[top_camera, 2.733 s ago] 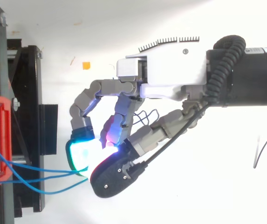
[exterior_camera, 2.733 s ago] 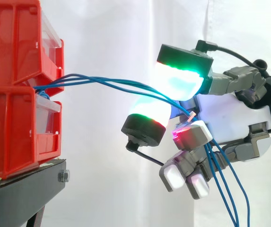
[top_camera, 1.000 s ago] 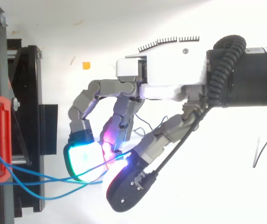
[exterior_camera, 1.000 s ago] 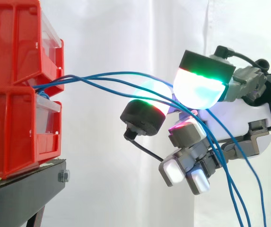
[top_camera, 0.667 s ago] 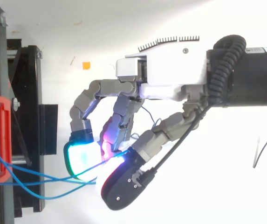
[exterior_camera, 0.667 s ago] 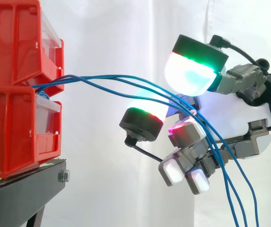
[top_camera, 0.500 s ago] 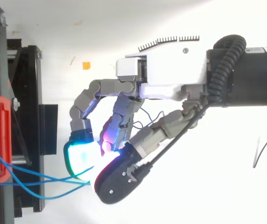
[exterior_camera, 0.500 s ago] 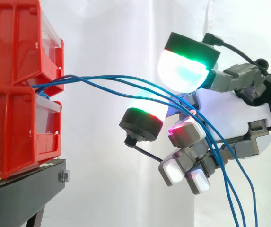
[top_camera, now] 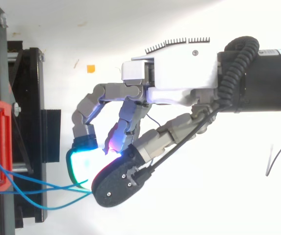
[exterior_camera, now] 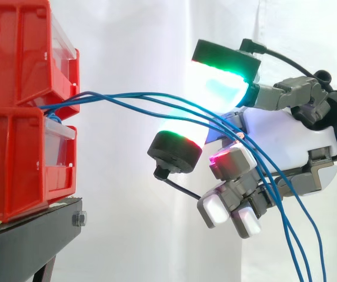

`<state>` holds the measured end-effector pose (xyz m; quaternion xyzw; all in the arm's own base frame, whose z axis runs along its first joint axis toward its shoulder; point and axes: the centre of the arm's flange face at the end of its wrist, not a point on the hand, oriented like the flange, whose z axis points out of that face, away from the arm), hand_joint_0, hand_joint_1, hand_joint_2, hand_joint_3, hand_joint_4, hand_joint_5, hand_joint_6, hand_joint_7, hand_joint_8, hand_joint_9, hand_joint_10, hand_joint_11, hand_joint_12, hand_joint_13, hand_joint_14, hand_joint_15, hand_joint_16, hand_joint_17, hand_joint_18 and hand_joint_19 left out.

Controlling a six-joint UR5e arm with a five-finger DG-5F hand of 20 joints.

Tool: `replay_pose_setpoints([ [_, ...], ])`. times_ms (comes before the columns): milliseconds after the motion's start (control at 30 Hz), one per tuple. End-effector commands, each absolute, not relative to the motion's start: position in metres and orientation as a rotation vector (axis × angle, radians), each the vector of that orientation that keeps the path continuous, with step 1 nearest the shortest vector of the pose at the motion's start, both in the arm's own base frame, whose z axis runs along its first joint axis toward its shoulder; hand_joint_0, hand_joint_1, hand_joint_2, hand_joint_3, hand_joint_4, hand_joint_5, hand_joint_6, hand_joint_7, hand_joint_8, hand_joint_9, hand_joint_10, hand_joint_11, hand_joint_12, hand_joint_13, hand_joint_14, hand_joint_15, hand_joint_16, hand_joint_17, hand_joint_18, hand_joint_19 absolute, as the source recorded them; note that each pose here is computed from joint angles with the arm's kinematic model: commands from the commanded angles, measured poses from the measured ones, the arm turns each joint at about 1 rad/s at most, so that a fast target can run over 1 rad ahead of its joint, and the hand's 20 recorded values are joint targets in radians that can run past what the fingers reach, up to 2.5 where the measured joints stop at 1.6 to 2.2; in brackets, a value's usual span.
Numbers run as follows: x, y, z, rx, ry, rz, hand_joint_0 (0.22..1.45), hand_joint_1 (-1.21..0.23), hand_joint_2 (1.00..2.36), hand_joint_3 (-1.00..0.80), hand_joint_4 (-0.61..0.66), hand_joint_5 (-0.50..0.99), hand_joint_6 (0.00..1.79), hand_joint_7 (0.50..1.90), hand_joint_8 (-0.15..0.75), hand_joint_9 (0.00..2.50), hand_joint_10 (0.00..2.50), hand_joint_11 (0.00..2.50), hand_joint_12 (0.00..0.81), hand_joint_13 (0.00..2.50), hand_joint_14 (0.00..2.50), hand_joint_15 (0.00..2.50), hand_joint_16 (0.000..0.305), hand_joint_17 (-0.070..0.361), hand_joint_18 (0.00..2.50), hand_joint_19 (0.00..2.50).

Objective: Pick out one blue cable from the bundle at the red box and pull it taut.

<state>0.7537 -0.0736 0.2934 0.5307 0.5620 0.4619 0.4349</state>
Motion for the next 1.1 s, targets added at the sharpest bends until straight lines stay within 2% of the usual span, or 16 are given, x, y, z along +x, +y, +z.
replay_pose_setpoints([
  [0, 0.7541, -0.0735, 0.2937, 1.319, 1.397, 1.152, 0.61, -0.72, 1.01, -0.33, -0.05, -0.13, 0.90, 0.98, 0.304, 1.25, 0.03, 0.74, 0.358, 0.90, 0.02, 0.43, 0.049, 0.110, 0.91, 0.52],
  [267, 0.7541, -0.0733, 0.2937, 1.318, 1.398, 1.153, 0.58, -0.74, 1.02, -0.16, -0.17, -0.10, 0.91, 1.01, 0.285, 1.29, 0.03, 0.73, 0.360, 0.92, 0.02, 0.43, 0.049, 0.111, 0.93, 0.53],
  [500, 0.7544, -0.0720, 0.2926, 1.318, 1.402, 1.155, 0.58, -0.76, 1.02, -0.10, -0.25, -0.08, 0.90, 1.00, 0.290, 1.33, 0.02, 0.65, 0.388, 0.94, 0.01, 0.38, 0.057, 0.128, 0.99, 0.47],
  [633, 0.7543, -0.0720, 0.2939, 1.316, 1.400, 1.157, 0.58, -0.76, 1.01, -0.09, -0.26, -0.08, 0.89, 1.00, 0.299, 1.28, 0.02, 0.60, 0.386, 0.92, 0.01, 0.36, 0.057, 0.129, 0.98, 0.46],
  [1067, 0.7530, -0.0680, 0.3005, 1.304, 1.405, 1.166, 0.57, -0.78, 1.01, -0.10, -0.26, -0.07, 0.88, 0.98, 0.290, 0.67, 0.00, 0.05, 0.377, 0.74, 0.01, 0.19, 0.056, 0.126, 0.92, 0.40],
])
